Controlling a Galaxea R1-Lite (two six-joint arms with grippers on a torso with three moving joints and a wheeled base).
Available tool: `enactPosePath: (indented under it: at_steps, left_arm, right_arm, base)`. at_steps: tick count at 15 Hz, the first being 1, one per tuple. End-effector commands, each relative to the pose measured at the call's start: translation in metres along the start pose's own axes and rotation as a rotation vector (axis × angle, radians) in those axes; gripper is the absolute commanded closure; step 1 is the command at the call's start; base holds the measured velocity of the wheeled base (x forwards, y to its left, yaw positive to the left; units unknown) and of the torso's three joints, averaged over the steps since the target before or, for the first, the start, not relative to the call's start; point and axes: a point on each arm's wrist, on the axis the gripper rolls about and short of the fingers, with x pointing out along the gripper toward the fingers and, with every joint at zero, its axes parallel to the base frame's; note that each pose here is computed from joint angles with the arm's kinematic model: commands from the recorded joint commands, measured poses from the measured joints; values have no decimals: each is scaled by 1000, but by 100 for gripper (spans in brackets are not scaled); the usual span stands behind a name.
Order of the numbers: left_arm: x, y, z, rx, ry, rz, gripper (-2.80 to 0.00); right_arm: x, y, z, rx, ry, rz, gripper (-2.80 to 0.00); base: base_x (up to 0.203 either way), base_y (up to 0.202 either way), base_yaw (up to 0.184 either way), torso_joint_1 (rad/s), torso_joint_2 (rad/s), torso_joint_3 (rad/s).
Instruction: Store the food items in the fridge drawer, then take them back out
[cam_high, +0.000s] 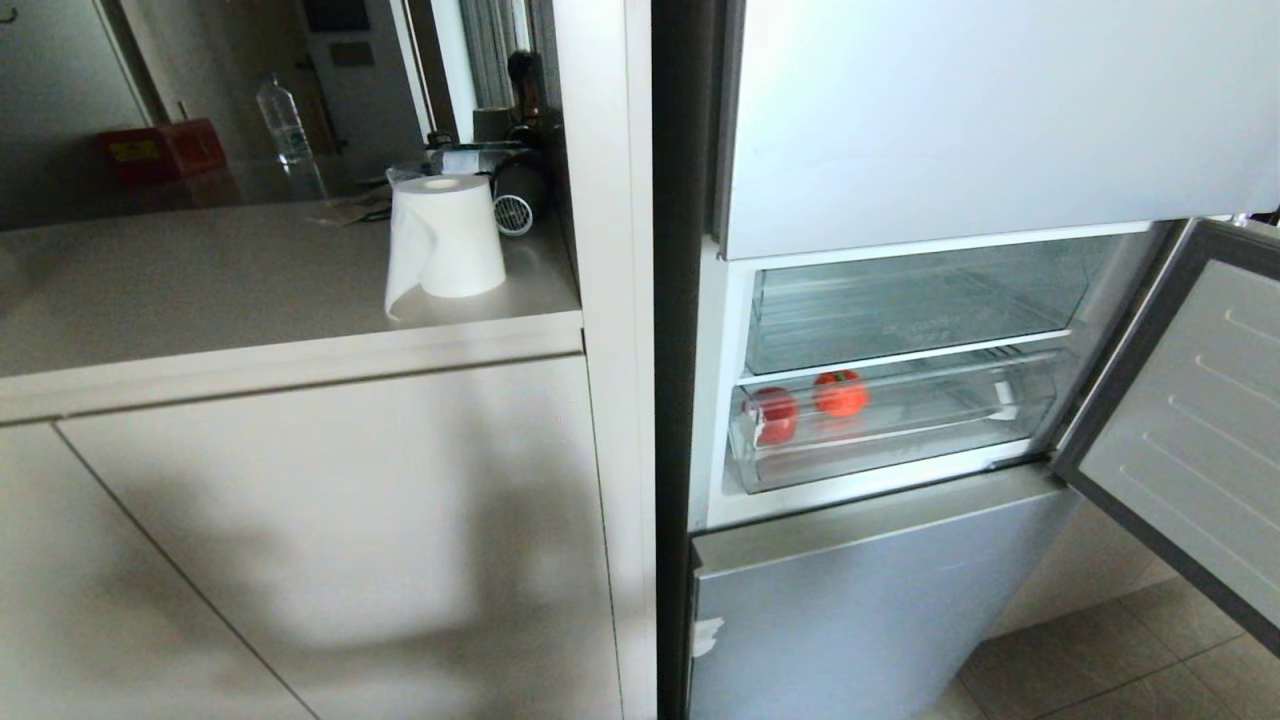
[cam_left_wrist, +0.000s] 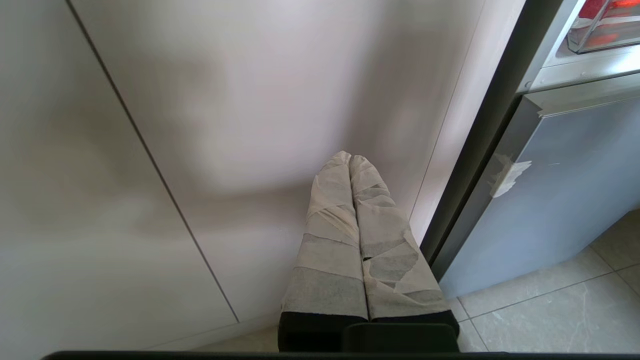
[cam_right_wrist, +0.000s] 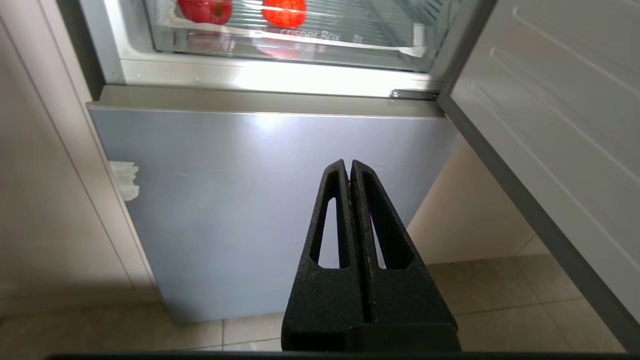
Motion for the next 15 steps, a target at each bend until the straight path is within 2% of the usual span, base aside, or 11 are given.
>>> enactPosePath:
  at_steps: [1,3,15]
  left_arm:
    - [0,0,0,-1,0,0,0]
    - [0,0,0,-1,0,0,0]
    - [0,0,0,-1,0,0,0]
  right_arm:
    - [0,0,0,8,1,-2,0]
    - [0,0,0,12,-1,3,0]
    - [0,0,0,16,1,7,0]
  base:
    - [0,0,0,0,0,0]
    - [3,7,-98,2,3,2]
    - [-1,7,-173,2,1,2]
